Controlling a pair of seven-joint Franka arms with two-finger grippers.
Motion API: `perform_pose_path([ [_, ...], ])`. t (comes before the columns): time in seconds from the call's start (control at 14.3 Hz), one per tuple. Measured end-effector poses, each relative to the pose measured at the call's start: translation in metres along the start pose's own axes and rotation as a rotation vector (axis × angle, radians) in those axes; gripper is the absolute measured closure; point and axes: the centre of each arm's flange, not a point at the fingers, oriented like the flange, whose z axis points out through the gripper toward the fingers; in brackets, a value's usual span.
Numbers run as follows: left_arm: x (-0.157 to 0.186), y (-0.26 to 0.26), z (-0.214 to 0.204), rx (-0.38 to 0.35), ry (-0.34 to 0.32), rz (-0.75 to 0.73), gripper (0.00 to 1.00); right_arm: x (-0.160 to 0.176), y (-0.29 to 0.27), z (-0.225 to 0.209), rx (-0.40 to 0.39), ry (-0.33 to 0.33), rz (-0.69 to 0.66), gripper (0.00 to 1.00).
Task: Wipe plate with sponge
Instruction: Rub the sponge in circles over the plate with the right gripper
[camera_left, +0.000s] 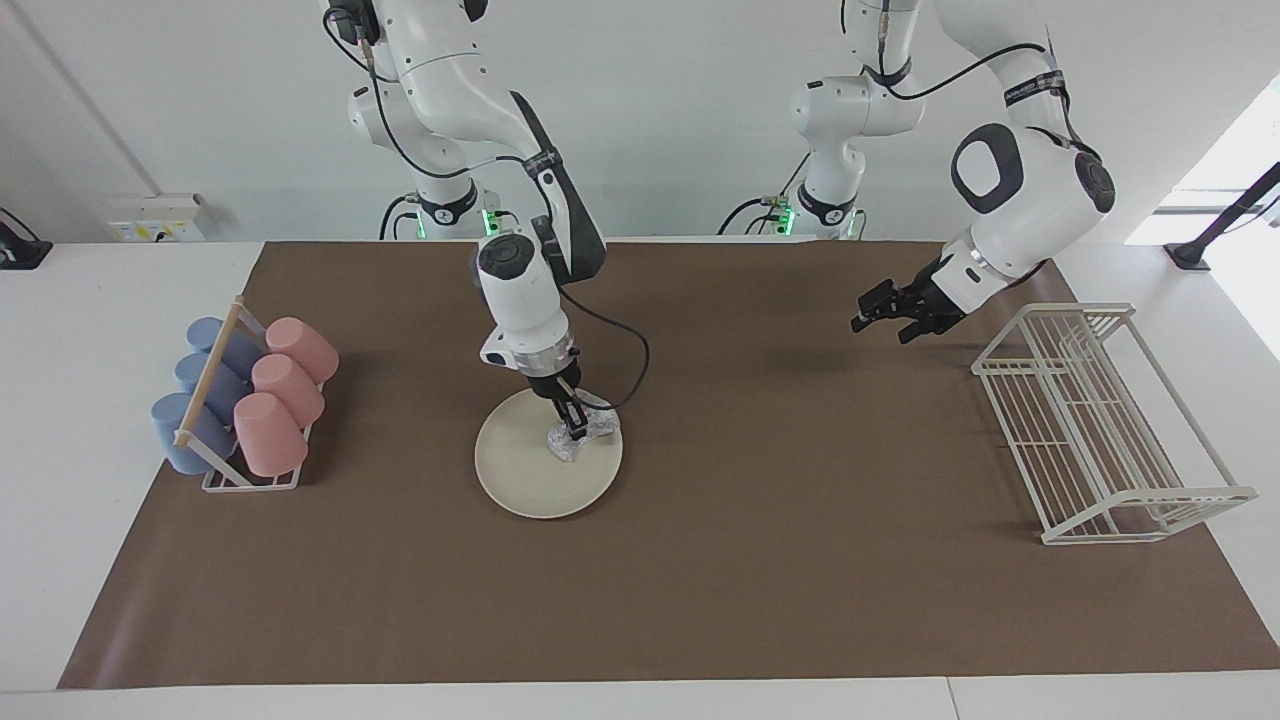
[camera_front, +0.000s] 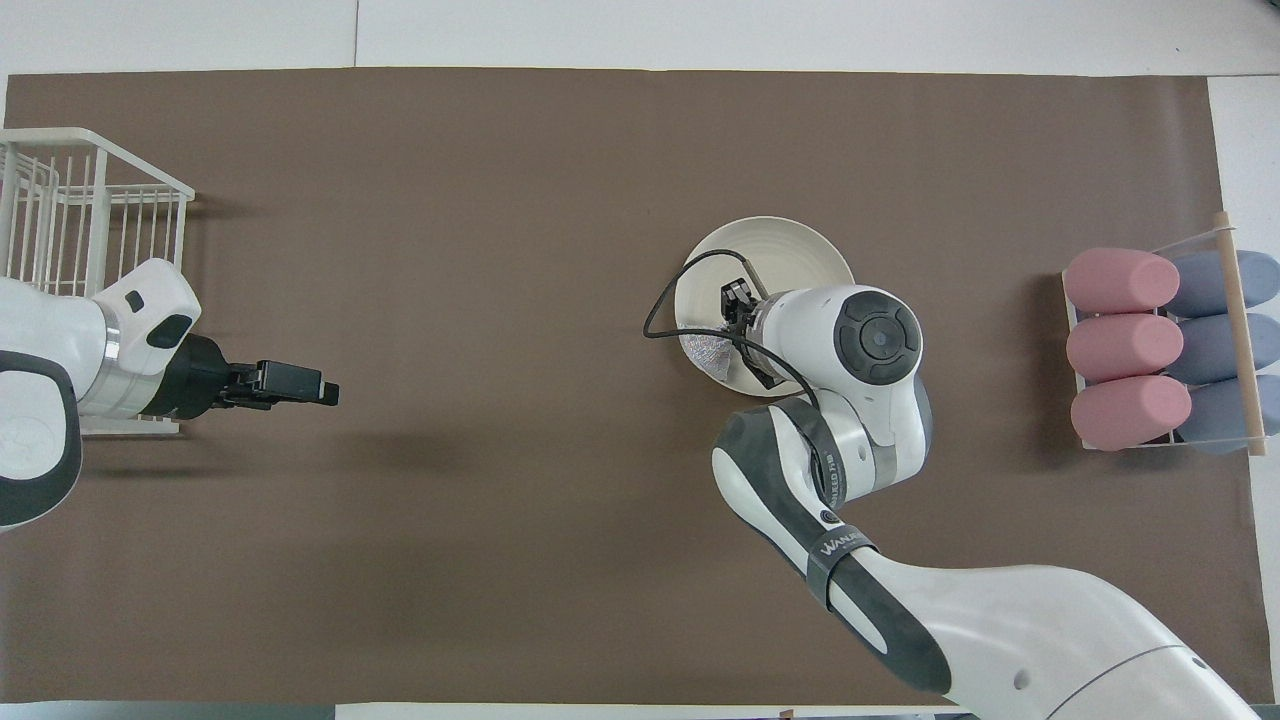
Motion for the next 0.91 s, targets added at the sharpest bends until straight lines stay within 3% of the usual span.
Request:
perform_pose_path([
  [0.42, 0.002, 0.000, -0.001, 0.004, 0.017, -0.001, 0.00, 0.098, 0.011, -0.009, 0.004, 0.040, -0.173, 0.90],
  [0.7, 0.002, 0.000, -0.002, 0.004, 0.020, -0.002, 0.00, 0.072, 0.008, -0.007, 0.003, 0.028, -0.155, 0.90],
  [0.91, 0.004, 0.001, -0.006, 0.005, 0.031, 0.001, 0.00, 0.000, 0.006, 0.000, -0.006, -0.002, -0.075, 0.90],
])
